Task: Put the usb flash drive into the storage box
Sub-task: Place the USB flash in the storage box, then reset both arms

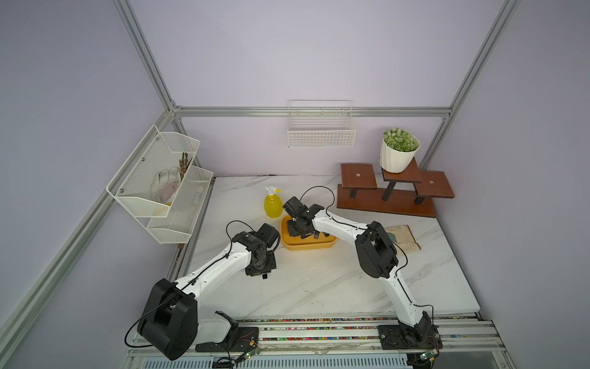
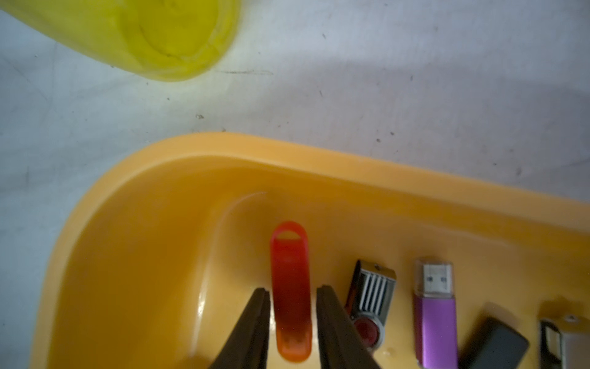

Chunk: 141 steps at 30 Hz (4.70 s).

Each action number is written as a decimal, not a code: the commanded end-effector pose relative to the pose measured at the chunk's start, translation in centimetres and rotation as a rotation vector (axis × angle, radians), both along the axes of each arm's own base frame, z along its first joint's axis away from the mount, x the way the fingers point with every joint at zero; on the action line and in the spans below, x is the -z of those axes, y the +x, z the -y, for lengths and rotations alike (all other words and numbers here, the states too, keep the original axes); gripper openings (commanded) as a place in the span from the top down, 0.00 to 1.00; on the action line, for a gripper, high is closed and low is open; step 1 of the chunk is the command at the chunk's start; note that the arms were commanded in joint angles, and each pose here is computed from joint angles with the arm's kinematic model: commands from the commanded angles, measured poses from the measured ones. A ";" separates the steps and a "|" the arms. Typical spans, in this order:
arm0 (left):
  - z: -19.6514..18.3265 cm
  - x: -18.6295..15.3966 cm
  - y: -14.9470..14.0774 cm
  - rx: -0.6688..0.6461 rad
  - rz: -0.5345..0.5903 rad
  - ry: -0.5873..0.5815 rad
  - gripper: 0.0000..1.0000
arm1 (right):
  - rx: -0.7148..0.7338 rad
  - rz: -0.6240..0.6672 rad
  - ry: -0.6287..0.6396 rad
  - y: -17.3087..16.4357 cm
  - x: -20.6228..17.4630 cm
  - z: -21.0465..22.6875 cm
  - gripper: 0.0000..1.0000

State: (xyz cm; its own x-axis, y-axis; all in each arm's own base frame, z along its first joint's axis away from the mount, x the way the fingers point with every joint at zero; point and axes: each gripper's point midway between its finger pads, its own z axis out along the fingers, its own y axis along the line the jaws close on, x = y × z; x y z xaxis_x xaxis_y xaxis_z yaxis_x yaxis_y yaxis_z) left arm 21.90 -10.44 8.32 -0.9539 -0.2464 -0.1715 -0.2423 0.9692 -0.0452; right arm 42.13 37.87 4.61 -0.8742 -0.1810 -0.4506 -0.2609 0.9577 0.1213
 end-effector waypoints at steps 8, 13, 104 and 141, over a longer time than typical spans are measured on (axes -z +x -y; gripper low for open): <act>0.0 -3.2 2.1 0.032 0.077 0.015 1.00 | 0.044 0.055 -0.008 0.6 -2.8 1.3 0.61; 0.6 -6.2 5.7 0.076 0.137 0.027 1.00 | 0.095 0.171 0.057 0.1 -9.8 3.8 0.60; -15.9 -14.9 12.2 -0.299 1.008 0.458 0.00 | 0.578 0.483 -0.039 -7.1 -18.3 30.5 0.01; -14.7 -3.4 17.2 -0.026 1.095 0.477 0.00 | 0.542 1.157 -0.116 -6.8 -10.4 38.1 0.00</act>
State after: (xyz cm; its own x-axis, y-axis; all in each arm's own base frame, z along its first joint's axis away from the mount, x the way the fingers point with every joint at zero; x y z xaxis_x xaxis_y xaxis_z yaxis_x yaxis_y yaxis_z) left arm 38.08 4.61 9.78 -0.2929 0.0538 -0.9546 -0.3313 0.9309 0.1541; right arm 34.52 -1.30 14.32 -0.0011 -0.0308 -0.9995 0.3525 0.9353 -0.0292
